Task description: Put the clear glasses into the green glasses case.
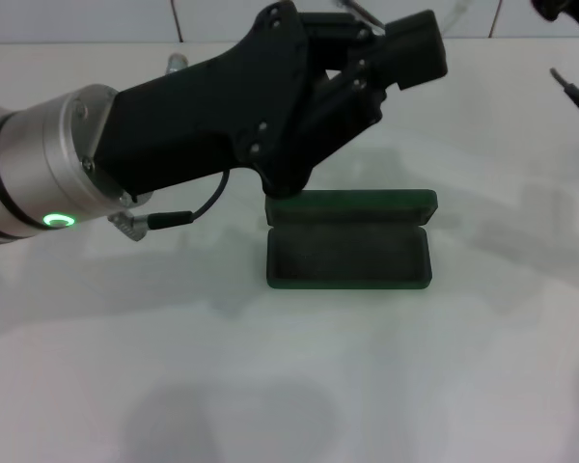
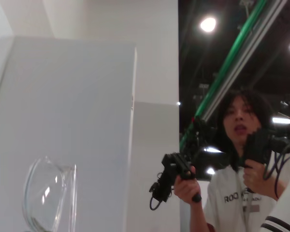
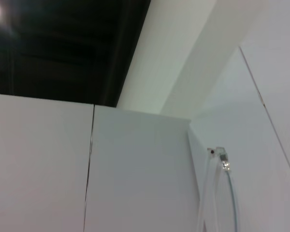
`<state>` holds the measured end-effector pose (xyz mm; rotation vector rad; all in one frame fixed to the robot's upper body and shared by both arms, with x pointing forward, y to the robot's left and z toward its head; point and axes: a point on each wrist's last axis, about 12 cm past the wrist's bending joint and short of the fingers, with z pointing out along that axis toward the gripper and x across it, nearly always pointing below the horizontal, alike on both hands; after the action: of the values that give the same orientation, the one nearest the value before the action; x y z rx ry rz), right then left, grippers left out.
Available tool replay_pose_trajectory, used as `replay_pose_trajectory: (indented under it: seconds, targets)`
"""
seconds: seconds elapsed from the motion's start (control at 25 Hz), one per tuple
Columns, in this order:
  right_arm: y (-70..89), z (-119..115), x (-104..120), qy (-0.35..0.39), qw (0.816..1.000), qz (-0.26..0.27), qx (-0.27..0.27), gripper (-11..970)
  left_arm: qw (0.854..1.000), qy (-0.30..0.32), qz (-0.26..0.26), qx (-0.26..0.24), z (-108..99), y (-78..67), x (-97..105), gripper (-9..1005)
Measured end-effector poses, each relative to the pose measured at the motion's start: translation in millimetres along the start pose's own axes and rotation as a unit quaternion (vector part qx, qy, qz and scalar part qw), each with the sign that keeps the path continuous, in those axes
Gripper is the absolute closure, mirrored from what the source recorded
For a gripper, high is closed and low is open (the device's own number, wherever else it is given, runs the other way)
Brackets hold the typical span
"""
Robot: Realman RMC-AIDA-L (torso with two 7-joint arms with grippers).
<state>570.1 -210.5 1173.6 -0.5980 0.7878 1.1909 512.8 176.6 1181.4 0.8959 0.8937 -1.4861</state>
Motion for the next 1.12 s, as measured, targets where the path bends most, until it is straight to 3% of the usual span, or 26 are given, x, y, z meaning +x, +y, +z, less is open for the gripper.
replay_pose_trajectory:
  seconds: [1.12]
  targets:
    - [4.4, 21, 33, 0.143, 0.988, 0.012, -0.058, 845, 0.996, -0.018, 0.012, -0.090, -31, 14.8, 3, 955]
